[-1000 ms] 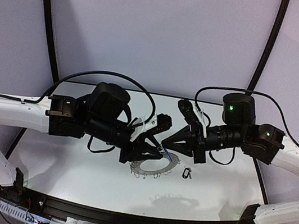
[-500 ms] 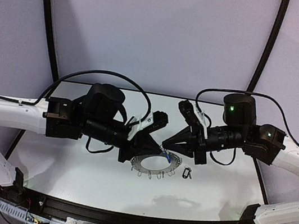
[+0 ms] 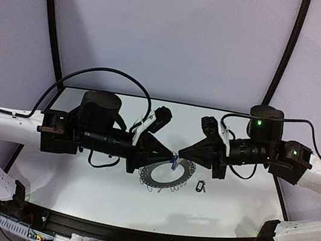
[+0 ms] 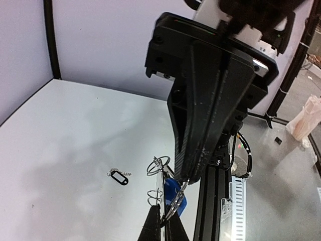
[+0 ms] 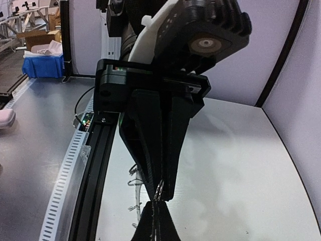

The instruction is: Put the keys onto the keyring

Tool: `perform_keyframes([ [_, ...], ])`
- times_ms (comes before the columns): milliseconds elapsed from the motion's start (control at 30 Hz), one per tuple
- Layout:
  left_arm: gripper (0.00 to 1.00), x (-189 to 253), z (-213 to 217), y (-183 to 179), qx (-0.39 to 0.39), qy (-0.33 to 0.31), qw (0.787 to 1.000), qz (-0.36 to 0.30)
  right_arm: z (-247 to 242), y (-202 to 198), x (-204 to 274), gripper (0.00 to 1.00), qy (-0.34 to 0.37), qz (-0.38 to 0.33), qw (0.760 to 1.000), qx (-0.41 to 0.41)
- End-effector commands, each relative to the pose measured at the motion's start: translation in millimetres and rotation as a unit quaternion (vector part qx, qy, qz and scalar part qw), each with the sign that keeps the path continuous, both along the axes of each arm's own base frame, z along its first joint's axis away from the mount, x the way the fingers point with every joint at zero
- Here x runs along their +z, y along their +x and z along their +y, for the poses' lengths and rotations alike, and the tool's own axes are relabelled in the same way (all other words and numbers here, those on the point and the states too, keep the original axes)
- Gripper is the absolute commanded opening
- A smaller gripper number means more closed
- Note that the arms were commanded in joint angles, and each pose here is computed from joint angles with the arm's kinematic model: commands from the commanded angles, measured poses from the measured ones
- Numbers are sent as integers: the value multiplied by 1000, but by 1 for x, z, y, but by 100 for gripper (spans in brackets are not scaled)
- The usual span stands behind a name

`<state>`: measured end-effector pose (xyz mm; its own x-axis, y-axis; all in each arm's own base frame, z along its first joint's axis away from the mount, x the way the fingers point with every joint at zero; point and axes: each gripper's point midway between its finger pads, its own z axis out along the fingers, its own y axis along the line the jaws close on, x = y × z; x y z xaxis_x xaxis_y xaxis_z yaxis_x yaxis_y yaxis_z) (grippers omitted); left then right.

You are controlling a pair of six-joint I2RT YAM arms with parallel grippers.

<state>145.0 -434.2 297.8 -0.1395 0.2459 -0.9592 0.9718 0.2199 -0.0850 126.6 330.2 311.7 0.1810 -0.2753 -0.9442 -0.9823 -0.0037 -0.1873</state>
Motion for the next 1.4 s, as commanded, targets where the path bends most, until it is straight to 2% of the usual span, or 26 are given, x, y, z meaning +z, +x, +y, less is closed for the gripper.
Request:
perform_keyframes([
  [0, 1, 43, 8, 13, 46, -62, 997, 17, -10, 7, -35, 0, -56, -20, 998, -22],
  [133, 1, 54, 11, 20, 73, -73, 994, 40, -13, 5, -41, 0, -55, -49, 997, -19],
  [333, 1, 59, 12, 24, 102, -55, 989, 96, -4, 3, -49, 0, -55, -61, 997, 1],
  [500, 1, 59, 11, 30, 120, -48, 986, 106, 2, 2, -51, 0, -54, -65, 996, 10],
  [800, 1, 47, 27, 67, 251, -6, 960, 127, 0, -14, -41, 0, -30, -94, 994, 39],
  [1100, 1, 25, 27, 74, 286, 55, 944, 155, -2, -8, -34, 0, -14, -125, 992, 8],
  [1367, 1, 8, 30, 67, 272, 90, 945, 159, -8, -1, -25, 0, -12, -125, 992, -22],
])
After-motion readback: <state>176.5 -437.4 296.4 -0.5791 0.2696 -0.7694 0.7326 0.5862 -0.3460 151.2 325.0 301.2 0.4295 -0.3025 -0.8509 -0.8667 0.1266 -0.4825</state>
